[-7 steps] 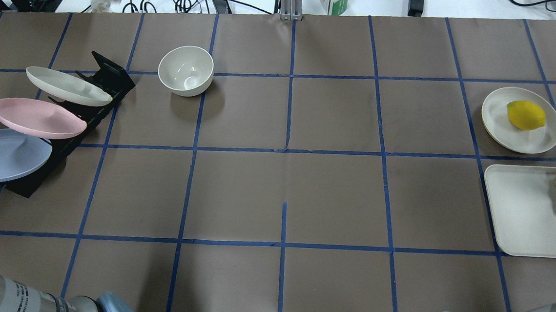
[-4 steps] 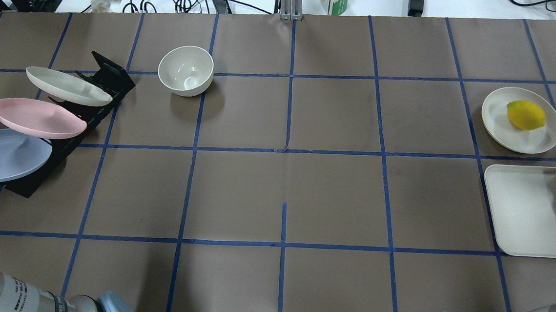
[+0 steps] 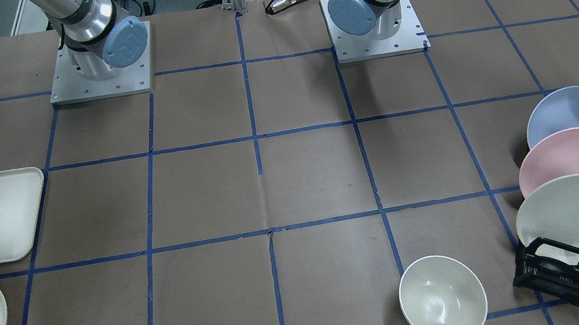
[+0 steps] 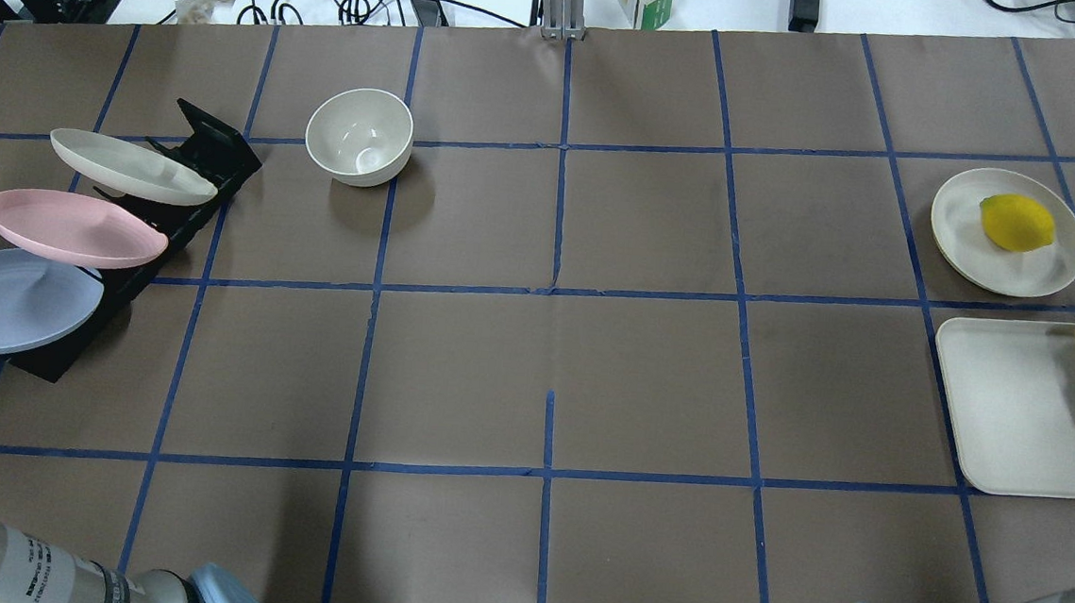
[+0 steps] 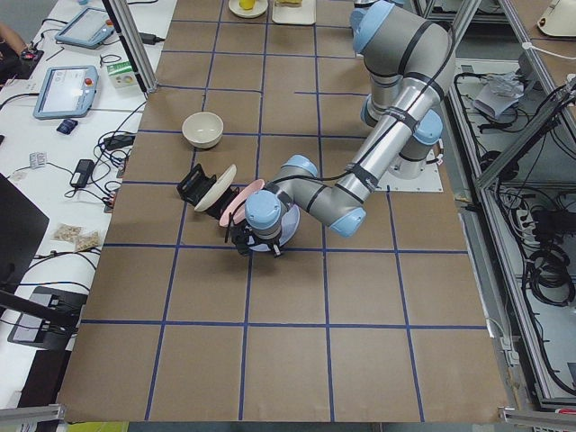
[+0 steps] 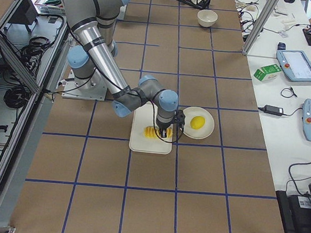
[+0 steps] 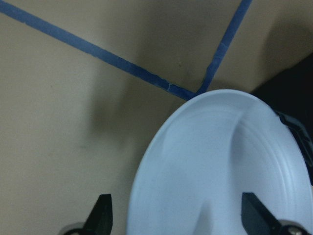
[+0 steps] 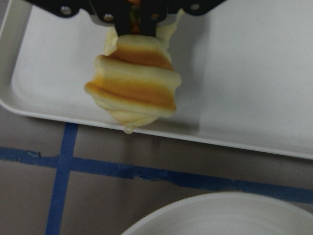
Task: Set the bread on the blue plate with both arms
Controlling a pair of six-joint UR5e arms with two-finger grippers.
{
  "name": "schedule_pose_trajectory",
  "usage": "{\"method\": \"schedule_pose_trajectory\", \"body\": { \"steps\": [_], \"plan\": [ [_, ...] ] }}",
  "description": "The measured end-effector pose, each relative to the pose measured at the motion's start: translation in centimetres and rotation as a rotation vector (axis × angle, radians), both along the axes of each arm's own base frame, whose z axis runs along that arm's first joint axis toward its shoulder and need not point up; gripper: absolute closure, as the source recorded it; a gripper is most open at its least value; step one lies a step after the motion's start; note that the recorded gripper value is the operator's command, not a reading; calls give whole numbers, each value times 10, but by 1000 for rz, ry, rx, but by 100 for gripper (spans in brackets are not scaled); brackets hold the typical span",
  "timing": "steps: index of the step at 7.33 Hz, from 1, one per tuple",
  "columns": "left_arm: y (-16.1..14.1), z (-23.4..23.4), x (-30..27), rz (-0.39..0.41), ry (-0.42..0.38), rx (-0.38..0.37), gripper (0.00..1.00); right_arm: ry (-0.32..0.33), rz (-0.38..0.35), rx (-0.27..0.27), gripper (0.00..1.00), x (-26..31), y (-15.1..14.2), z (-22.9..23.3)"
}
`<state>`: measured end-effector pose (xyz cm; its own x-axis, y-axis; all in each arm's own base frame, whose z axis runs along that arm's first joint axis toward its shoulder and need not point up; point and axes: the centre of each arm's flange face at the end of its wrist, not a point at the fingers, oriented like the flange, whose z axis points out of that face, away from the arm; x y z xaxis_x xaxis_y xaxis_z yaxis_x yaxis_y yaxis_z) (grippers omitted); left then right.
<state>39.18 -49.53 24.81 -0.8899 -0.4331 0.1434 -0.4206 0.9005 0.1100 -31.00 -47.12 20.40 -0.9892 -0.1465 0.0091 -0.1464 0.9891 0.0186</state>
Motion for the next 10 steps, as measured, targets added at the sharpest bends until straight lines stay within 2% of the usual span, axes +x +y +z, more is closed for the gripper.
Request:
{"method": "schedule_pose_trajectory", "body": {
  "steps": [5, 7, 10],
  "plan": [
    [0, 18, 1, -15, -34, 10, 100, 21, -10, -20, 100, 0, -9, 18],
    [1, 35, -1, -62, -55, 6, 100, 32, -3, -30, 100, 7, -10, 31],
    [22, 80, -19, -101, -5, 39, 100, 44, -15, -45, 100, 35, -13, 67]
  ]
}}
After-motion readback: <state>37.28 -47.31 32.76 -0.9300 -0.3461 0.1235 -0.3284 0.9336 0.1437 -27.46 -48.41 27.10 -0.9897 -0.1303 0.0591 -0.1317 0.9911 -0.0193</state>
